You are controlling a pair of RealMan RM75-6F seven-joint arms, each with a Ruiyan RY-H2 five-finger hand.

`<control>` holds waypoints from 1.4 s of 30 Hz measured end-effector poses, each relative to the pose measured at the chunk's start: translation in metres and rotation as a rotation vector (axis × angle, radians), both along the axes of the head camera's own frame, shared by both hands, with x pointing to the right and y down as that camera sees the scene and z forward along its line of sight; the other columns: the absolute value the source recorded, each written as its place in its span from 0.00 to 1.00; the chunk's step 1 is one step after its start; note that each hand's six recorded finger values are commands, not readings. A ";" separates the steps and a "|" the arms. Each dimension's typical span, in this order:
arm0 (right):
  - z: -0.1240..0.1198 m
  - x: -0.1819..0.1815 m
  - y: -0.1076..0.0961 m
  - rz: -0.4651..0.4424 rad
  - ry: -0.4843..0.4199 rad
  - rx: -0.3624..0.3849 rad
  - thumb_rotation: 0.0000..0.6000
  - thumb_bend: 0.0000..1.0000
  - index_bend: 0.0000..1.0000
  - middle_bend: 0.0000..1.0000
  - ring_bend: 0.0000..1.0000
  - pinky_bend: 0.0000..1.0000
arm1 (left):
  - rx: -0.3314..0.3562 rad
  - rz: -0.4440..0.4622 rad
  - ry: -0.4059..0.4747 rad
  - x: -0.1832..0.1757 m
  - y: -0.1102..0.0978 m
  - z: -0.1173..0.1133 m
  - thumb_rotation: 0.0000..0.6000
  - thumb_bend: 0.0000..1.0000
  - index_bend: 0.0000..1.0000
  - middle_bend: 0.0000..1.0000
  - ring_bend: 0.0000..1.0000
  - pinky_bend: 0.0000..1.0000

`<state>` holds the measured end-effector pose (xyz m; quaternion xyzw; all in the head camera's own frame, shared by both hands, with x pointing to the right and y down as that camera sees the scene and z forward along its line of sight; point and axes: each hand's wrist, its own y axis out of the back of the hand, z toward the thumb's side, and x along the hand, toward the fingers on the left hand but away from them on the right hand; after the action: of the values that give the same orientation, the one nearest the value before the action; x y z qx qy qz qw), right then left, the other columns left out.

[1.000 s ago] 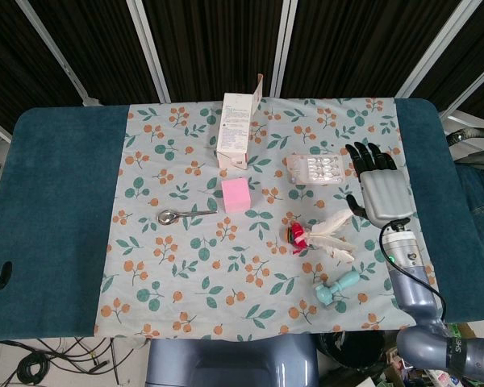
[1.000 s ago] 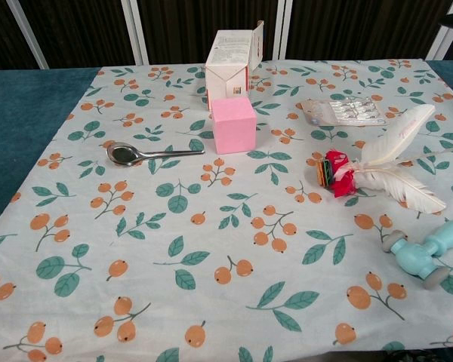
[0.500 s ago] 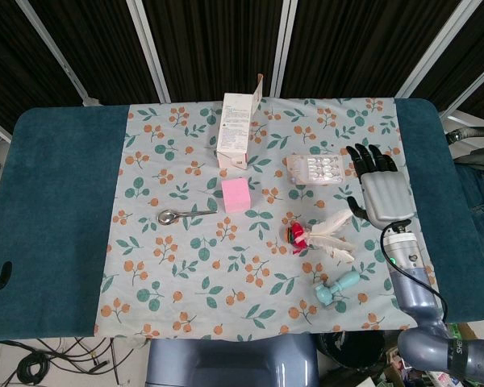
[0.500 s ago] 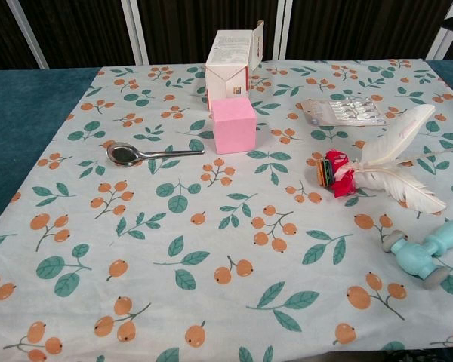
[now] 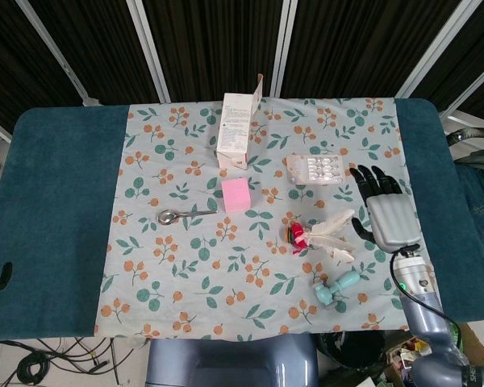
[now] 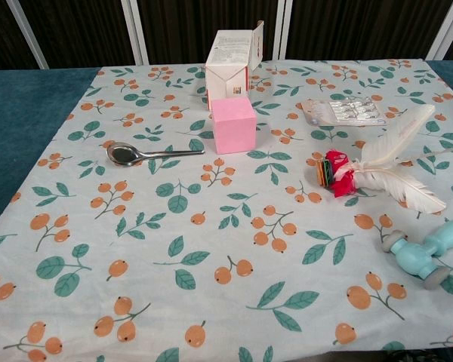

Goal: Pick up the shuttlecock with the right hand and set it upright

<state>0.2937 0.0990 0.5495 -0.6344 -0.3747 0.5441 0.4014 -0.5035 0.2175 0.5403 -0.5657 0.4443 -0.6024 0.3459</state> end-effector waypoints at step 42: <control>0.091 0.032 0.090 0.032 -0.116 0.000 1.00 0.24 0.49 0.07 0.04 0.14 | -0.004 -0.005 -0.006 -0.001 -0.001 0.001 1.00 0.39 0.06 0.08 0.00 0.00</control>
<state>0.3256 0.1887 0.6407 -0.6587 -0.4075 0.5127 0.3704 -0.5049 0.2167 0.5414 -0.5635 0.4434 -0.6058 0.3448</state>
